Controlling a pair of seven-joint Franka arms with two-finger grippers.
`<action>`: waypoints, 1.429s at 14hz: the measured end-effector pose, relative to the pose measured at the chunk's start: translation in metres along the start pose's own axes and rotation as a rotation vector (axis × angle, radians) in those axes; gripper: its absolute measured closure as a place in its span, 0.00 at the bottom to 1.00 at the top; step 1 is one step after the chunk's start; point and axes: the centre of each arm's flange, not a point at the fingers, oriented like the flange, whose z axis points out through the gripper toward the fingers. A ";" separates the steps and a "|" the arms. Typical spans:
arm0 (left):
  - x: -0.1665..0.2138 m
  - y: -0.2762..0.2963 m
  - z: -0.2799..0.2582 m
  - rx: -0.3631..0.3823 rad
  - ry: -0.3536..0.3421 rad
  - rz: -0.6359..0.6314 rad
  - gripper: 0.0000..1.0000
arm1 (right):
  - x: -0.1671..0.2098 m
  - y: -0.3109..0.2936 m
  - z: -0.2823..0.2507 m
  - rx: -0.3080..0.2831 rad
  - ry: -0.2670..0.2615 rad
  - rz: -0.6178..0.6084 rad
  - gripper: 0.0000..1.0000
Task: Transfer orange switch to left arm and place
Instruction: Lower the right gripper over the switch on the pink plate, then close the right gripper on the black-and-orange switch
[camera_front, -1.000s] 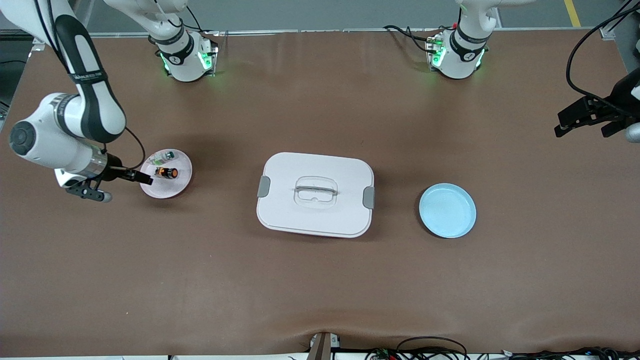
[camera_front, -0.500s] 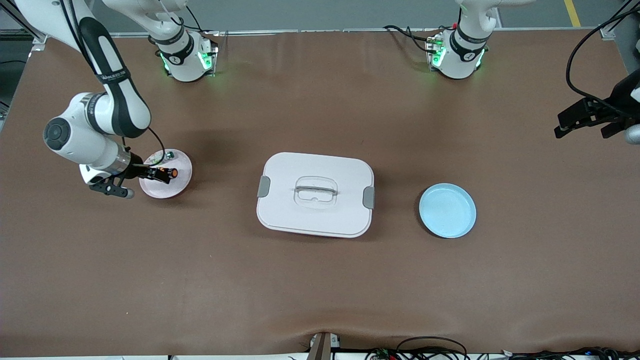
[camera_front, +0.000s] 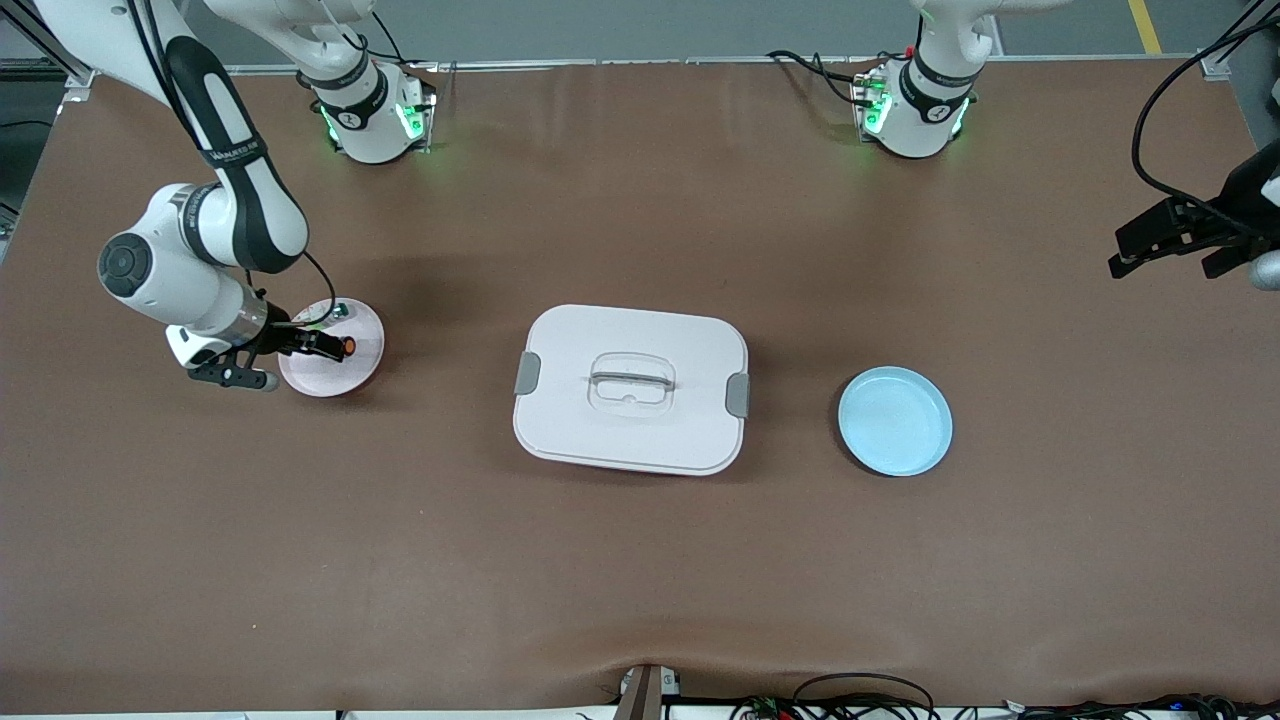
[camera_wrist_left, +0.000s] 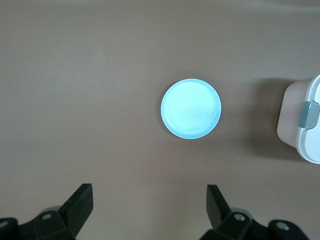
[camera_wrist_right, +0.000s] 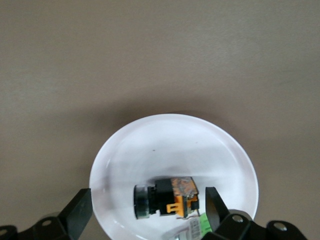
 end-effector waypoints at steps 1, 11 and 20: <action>0.000 0.000 0.000 0.000 0.000 0.000 0.00 | -0.004 0.004 0.005 -0.003 0.009 0.003 0.00; 0.000 0.000 0.000 0.000 0.001 0.000 0.00 | -0.018 0.017 0.034 -0.014 -0.018 0.024 0.00; 0.000 0.000 0.000 0.000 0.001 0.000 0.00 | -0.022 0.017 0.050 -0.017 -0.051 0.024 0.00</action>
